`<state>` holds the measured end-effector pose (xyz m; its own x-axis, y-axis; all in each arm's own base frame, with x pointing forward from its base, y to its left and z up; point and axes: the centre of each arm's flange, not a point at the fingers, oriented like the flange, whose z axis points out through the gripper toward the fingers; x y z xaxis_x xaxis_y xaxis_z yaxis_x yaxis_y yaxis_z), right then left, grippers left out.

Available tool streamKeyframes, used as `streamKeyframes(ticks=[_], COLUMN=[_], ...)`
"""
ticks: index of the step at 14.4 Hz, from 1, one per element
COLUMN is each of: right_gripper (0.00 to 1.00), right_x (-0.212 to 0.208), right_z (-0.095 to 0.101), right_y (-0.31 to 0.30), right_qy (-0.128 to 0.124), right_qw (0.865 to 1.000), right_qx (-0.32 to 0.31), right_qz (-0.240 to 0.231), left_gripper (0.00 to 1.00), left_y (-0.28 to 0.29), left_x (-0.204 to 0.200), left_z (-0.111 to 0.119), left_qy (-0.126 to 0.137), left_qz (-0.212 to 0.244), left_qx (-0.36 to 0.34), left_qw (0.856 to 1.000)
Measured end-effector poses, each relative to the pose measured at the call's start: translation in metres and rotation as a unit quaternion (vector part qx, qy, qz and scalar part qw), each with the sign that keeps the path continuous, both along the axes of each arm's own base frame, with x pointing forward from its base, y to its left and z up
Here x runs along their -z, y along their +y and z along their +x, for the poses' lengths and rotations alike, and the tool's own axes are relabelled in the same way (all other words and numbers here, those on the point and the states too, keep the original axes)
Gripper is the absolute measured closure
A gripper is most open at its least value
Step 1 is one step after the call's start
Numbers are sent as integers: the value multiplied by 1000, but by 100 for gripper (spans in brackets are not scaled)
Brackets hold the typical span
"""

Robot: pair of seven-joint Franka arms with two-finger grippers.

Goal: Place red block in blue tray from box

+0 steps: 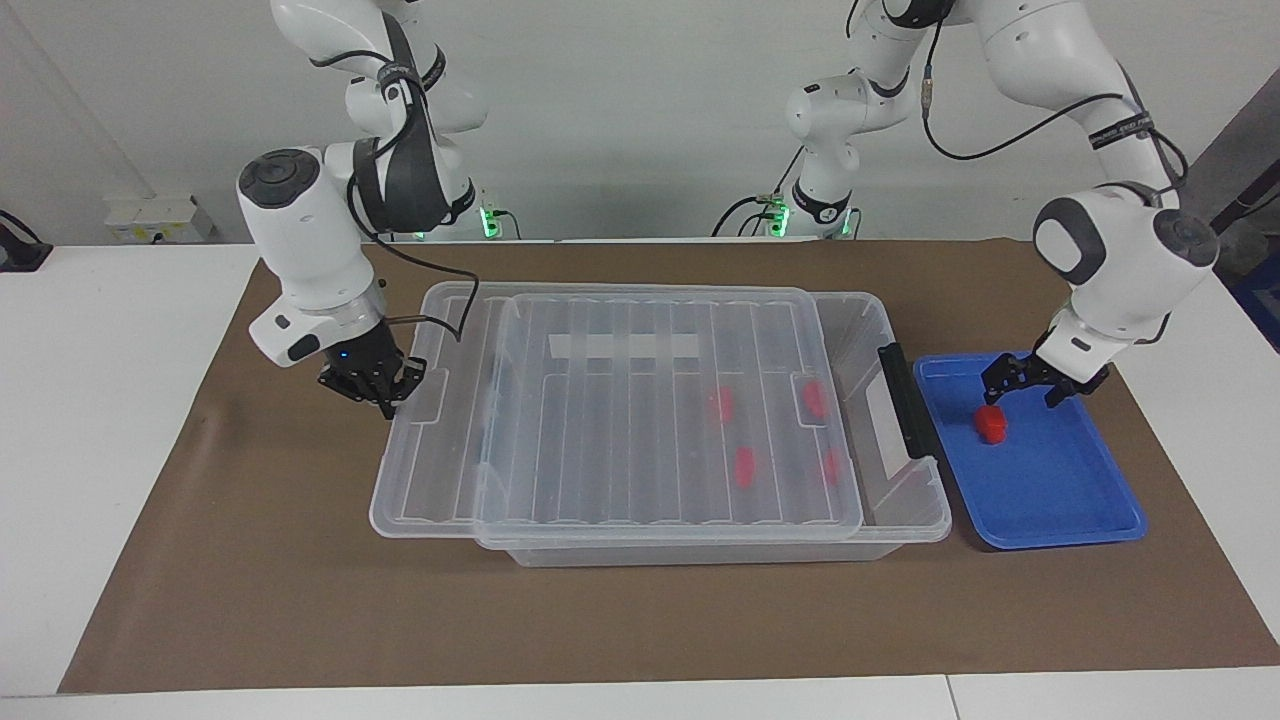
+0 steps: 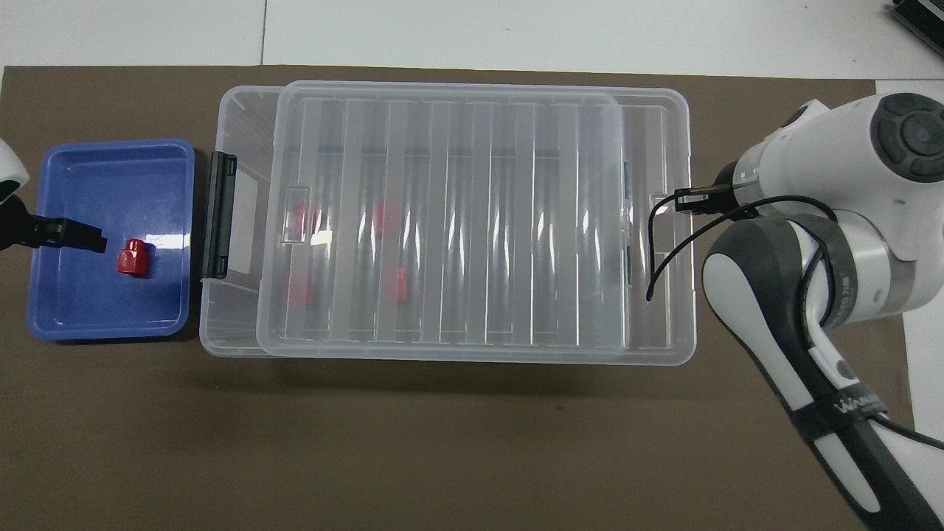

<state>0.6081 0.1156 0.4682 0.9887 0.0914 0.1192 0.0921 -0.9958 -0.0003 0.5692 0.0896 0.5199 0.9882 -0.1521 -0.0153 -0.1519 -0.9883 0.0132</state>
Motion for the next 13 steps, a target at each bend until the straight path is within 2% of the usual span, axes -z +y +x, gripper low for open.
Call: streamKeyframes(ticks=[9, 10, 13], right_gripper=[99, 99, 99], right_x=[-2, -2, -2], right_z=[-7, -7, -8], right_y=[23, 25, 26], right_qy=[4, 5, 5], right_qw=[1000, 1000, 1000], right_qx=[-20, -22, -23], right_qz=[1, 1, 1], left_gripper=[0, 0, 0], left_y=[-6, -7, -12], left_x=[-32, -37, -74], left_z=[-12, -15, -24], left_qy=[-21, -20, 17], left_qz=[4, 4, 5], left_qx=[3, 4, 11], left_qw=[1000, 1000, 1000])
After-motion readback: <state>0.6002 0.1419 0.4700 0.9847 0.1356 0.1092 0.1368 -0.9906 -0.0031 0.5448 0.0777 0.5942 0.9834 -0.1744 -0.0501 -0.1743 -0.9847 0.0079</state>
